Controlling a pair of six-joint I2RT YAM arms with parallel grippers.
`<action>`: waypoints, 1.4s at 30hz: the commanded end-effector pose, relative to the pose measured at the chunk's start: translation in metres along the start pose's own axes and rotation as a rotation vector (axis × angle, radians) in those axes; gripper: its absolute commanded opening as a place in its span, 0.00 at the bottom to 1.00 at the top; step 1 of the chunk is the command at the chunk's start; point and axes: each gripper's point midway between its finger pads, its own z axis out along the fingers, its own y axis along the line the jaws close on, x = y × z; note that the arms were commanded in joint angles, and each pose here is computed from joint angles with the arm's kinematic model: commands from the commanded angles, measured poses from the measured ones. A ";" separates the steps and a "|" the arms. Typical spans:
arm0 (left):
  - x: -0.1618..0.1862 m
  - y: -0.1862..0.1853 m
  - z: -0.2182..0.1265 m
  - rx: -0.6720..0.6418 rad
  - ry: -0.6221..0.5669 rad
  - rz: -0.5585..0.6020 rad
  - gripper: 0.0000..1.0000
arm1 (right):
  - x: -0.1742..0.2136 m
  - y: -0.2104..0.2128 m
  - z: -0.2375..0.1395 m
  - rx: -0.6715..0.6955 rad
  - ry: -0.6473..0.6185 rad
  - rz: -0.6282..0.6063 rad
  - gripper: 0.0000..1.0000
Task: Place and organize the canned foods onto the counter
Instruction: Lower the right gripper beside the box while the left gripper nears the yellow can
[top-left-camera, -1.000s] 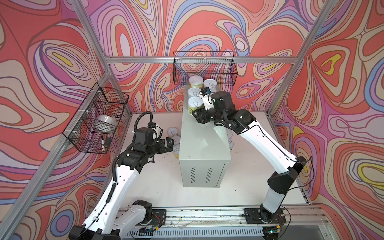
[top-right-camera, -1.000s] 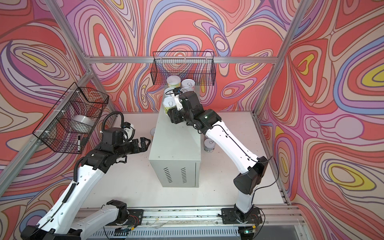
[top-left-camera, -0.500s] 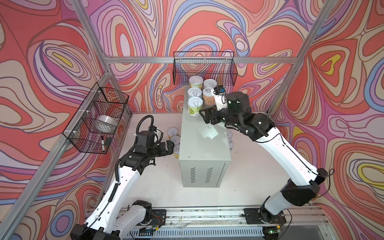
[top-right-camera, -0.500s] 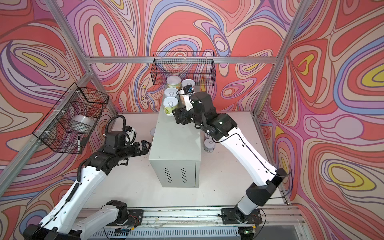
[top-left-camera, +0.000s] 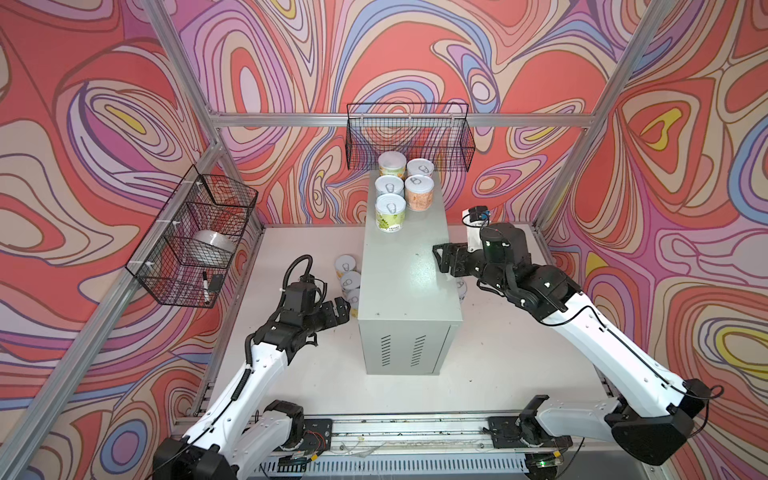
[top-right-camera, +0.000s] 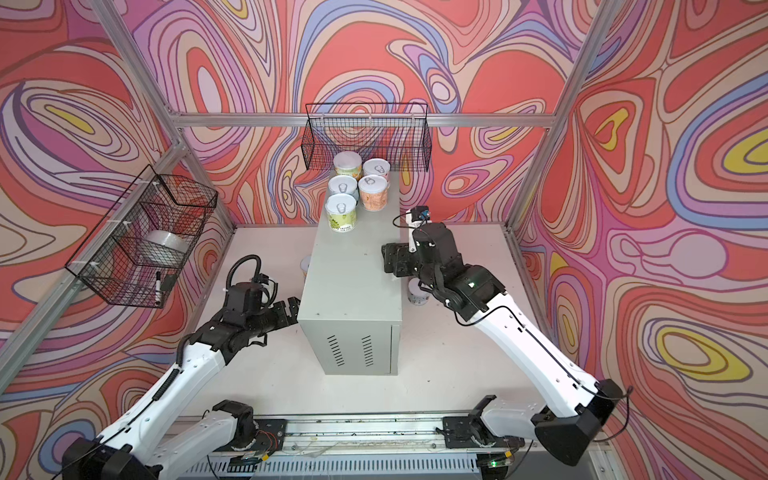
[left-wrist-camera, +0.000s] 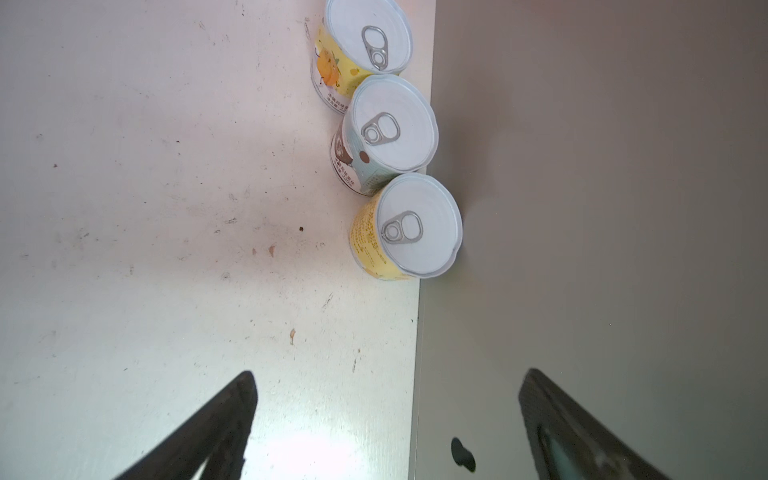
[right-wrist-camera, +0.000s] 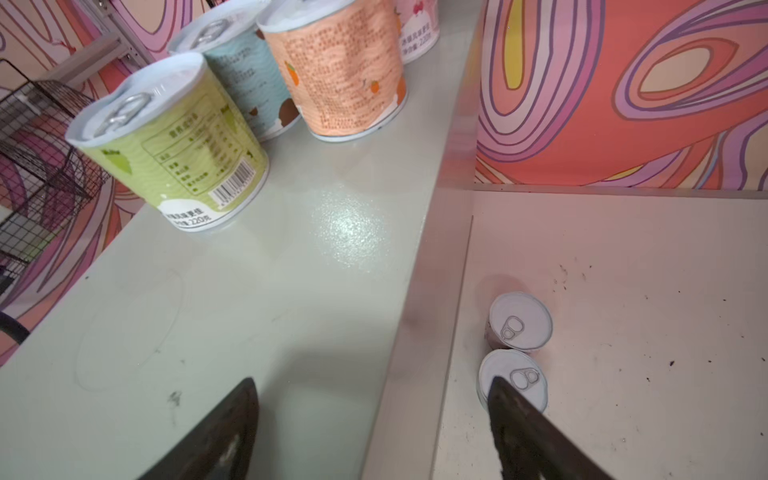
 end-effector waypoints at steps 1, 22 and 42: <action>-0.012 -0.004 0.016 0.010 -0.044 -0.023 0.99 | 0.012 -0.019 -0.005 0.059 0.021 0.020 0.89; -0.019 0.005 0.083 -0.124 0.006 0.041 0.95 | 0.011 -0.065 -0.028 0.158 -0.039 0.094 0.88; -0.001 0.079 0.066 -0.551 0.073 0.112 0.96 | 0.015 -0.075 -0.021 0.158 -0.028 0.120 0.88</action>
